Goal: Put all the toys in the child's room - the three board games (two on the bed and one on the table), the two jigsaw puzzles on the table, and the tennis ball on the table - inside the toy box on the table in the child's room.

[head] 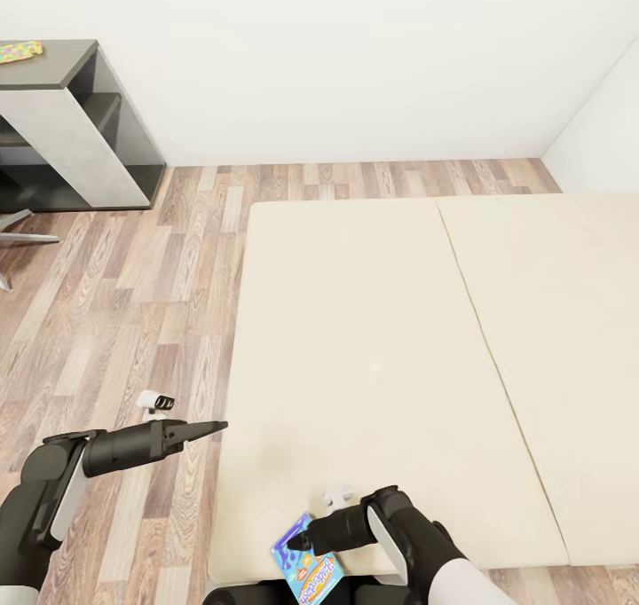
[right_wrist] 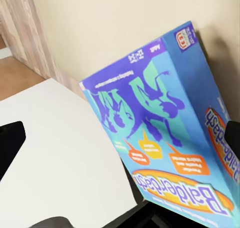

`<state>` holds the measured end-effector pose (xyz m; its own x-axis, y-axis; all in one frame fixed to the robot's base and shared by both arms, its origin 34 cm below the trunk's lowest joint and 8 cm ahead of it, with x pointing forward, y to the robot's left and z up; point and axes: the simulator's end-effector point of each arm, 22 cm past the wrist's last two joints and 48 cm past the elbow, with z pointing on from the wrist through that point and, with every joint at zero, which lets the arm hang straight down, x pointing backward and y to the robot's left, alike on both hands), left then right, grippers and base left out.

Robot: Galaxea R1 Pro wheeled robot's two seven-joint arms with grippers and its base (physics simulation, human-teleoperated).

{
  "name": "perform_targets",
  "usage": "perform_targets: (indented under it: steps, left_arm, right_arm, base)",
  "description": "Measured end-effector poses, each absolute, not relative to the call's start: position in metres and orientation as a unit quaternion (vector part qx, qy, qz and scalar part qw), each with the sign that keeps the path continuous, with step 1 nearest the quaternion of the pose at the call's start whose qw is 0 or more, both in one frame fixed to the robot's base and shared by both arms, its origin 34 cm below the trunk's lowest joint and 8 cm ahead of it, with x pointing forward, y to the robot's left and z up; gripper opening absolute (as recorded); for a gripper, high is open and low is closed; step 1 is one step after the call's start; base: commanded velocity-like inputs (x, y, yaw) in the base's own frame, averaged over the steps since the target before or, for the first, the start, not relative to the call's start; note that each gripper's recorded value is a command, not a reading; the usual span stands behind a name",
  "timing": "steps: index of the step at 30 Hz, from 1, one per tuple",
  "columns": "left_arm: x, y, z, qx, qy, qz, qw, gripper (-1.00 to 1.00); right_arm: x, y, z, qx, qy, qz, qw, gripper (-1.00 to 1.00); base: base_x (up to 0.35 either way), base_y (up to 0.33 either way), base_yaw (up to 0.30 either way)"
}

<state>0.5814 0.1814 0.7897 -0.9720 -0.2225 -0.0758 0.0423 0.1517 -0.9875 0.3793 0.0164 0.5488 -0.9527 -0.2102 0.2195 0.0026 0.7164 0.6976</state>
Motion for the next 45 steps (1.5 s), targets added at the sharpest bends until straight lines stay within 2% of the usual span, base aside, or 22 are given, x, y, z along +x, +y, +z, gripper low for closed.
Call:
perform_targets:
  steps: [18, 45]
  left_arm:
    - [0.582, 0.182, 0.790, -0.060, 0.752, -0.649, 0.103, 1.00]
    - [0.582, 0.182, 0.790, -0.060, 0.752, -0.648, 0.103, 1.00]
  right_arm:
    - [0.423, 0.004, 0.553, 0.069, -0.922, -0.369, 0.096, 1.00]
    - [0.415, -0.049, 0.559, 0.054, -0.905, -0.409, 0.108, 1.00]
  base:
    - [0.000, 0.000, 0.000]
    - [0.000, 0.000, 0.000]
